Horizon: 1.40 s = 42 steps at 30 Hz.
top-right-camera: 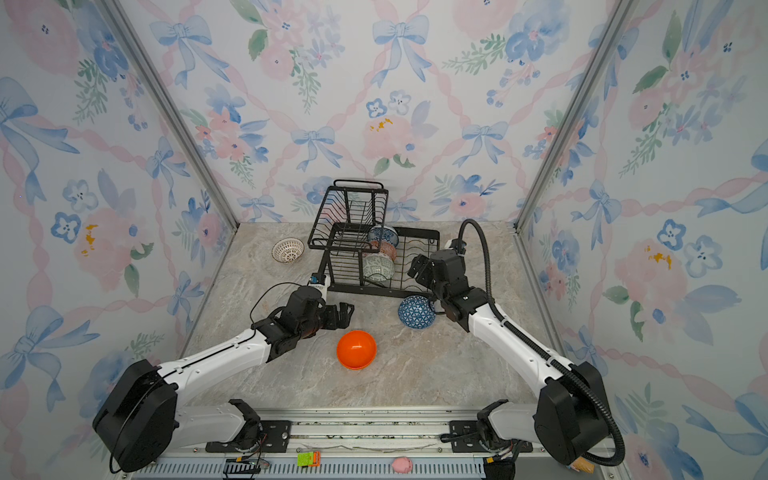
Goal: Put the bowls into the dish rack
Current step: 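Open the right gripper and withdraw it while left gripper moves toward orange ball, then grasp the orange ball with the left gripper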
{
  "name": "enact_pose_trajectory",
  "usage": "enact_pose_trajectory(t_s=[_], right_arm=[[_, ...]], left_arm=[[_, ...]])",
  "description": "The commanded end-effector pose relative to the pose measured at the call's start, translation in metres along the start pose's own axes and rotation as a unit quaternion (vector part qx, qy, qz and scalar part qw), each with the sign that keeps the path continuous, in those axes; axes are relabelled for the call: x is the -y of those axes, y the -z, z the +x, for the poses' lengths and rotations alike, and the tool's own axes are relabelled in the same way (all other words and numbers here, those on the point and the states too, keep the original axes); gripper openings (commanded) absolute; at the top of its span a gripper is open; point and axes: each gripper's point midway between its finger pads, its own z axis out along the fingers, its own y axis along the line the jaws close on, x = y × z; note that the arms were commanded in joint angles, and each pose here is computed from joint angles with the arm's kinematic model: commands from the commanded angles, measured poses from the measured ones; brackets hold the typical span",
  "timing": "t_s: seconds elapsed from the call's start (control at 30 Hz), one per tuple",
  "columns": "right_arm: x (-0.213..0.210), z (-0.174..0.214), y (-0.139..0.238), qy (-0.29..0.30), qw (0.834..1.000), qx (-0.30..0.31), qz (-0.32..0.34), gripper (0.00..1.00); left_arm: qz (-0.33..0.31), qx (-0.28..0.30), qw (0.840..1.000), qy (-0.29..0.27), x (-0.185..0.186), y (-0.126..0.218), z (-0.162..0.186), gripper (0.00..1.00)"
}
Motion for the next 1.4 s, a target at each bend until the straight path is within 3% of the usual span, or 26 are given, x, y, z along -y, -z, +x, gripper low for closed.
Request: enact_pose_trajectory(t_s=[0.0, 0.3, 0.63, 0.93, 1.37], right_arm=[[0.019, 0.006, 0.009, 0.046, 0.998, -0.013, 0.033, 0.97], [0.035, 0.018, 0.01, 0.108, 0.993, -0.024, 0.049, 0.97], [0.042, 0.029, -0.006, 0.12, 0.991, -0.035, 0.048, 0.97], [0.05, 0.036, -0.01, 0.11, 0.992, -0.039, 0.042, 0.97], [0.054, 0.042, -0.015, 0.083, 0.995, -0.049, 0.027, 0.97]], left_arm=[[0.018, -0.031, 0.999, 0.001, 0.003, 0.005, 0.015, 0.98], [0.025, -0.08, 0.996, -0.014, 0.003, 0.018, 0.041, 0.95], [0.05, -0.139, 0.989, -0.015, 0.009, 0.014, 0.075, 0.74], [0.012, -0.186, 0.982, -0.034, 0.002, -0.001, 0.099, 0.56], [-0.003, -0.201, 0.979, -0.039, 0.003, -0.011, 0.1, 0.23]])
